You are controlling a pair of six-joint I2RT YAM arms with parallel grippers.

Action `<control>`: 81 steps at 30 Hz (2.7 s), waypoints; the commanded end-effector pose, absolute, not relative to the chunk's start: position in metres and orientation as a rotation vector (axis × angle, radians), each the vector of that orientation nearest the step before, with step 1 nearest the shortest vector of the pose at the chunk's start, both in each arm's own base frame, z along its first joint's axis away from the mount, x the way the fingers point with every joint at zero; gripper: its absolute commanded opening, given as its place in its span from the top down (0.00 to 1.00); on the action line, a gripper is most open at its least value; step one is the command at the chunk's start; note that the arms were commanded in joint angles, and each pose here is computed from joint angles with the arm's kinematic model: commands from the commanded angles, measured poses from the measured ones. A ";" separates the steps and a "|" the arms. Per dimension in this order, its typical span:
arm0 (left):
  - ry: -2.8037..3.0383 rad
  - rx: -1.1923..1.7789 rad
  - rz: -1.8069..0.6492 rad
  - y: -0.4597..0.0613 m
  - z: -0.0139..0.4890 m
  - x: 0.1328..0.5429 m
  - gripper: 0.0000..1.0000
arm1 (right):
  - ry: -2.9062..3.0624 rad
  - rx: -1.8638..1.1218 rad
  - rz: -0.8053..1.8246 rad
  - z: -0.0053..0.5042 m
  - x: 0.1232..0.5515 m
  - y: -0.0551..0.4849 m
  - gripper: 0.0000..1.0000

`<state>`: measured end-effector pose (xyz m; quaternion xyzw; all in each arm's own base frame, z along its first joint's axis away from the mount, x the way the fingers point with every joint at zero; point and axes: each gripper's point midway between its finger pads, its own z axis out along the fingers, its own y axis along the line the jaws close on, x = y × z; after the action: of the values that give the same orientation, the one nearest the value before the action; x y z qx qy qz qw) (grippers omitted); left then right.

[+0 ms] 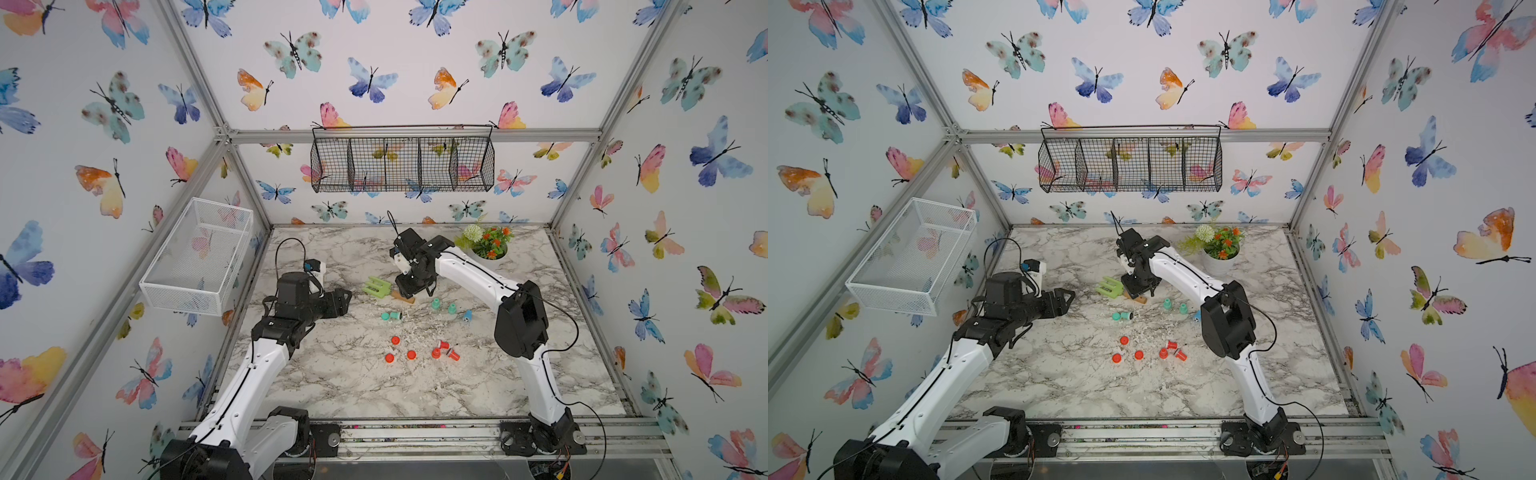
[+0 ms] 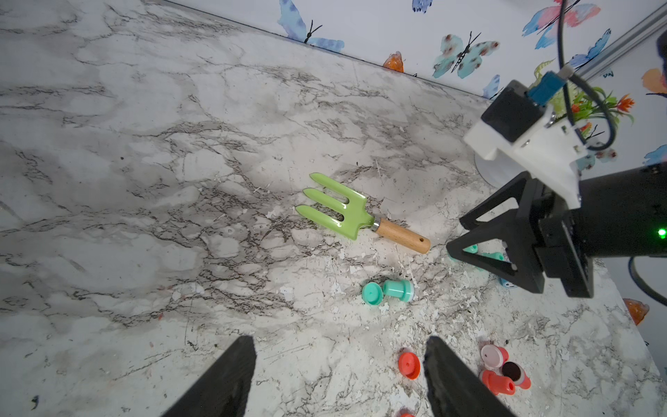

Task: Close the stamp cap
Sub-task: Place the stamp at the center of the board, then adjust the stamp at the center of the board.

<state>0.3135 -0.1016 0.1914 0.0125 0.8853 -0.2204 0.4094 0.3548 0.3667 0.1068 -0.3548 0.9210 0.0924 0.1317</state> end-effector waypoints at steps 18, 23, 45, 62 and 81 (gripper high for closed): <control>2.194 0.042 -0.550 -0.100 0.202 0.316 0.24 | 2.728 -1.253 0.231 0.026 0.331 0.399 0.57; 2.194 0.043 -0.551 -0.101 0.202 0.316 0.24 | 2.754 -1.261 0.216 0.020 0.326 0.396 0.59; 2.196 0.043 -0.552 -0.101 0.202 0.317 0.24 | 2.853 -1.278 0.101 0.008 0.312 0.375 0.65; 2.201 0.044 -0.556 -0.101 0.201 0.317 0.24 | 2.934 -1.205 0.070 0.020 0.281 0.343 0.71; 2.202 0.047 -0.561 -0.102 0.201 0.317 0.24 | 2.949 -1.192 0.046 0.020 0.285 0.348 0.57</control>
<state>0.3135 -0.1017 0.1909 0.0127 0.8855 -0.2211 0.4084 0.2896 0.3529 0.0238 -0.3694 0.9288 0.0310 0.0002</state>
